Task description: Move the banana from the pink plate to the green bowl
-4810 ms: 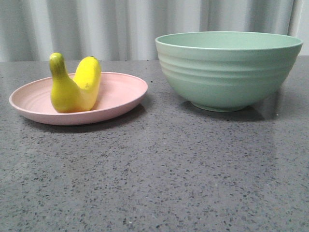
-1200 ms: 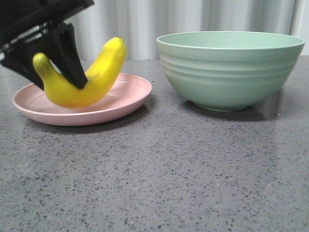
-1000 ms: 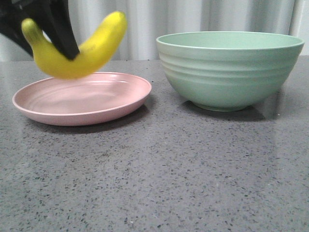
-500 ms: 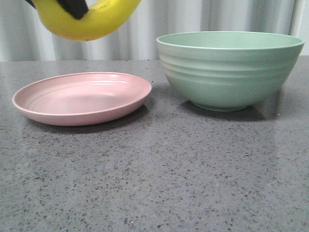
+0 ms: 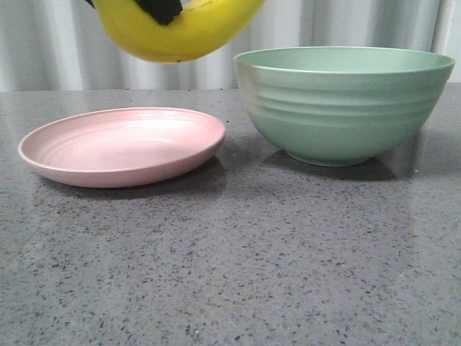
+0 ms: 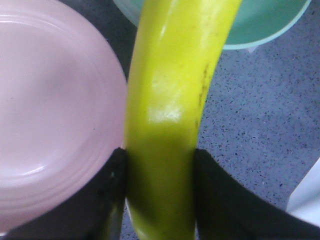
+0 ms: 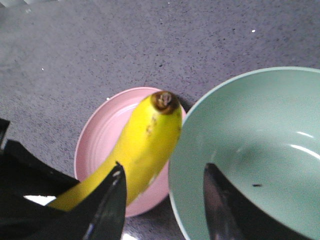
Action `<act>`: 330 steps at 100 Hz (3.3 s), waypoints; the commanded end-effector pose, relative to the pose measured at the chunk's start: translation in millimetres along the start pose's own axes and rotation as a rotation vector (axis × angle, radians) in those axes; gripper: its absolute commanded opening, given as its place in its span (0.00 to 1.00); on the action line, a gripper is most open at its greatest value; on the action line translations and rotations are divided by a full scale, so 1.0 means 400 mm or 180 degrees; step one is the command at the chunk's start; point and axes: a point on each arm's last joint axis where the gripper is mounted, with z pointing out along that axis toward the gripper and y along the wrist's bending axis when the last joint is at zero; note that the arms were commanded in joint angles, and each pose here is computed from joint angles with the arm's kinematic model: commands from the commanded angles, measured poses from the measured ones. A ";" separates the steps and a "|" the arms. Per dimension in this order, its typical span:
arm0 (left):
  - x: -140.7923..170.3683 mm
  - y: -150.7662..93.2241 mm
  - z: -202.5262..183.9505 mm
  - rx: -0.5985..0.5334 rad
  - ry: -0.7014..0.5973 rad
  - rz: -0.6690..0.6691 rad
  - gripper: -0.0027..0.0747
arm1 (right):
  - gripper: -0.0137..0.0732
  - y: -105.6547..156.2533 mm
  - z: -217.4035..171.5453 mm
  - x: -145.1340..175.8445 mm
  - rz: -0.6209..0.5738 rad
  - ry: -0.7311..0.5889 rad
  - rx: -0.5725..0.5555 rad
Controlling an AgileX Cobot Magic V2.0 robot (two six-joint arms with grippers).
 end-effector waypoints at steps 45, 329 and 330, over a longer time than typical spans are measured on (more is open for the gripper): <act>-0.004 -0.041 -0.060 0.0208 -0.0291 0.0052 0.01 | 0.49 -0.002 0.108 -0.040 0.0690 -0.0259 -0.0301; -0.037 -0.071 -0.133 0.0266 -0.0692 0.0169 0.54 | 0.63 -0.247 0.091 -0.083 0.0166 -0.0011 0.0896; -0.037 -0.071 -0.133 0.0266 -0.0692 0.0169 0.54 | 0.63 -0.247 0.091 -0.083 0.0166 -0.0011 0.0896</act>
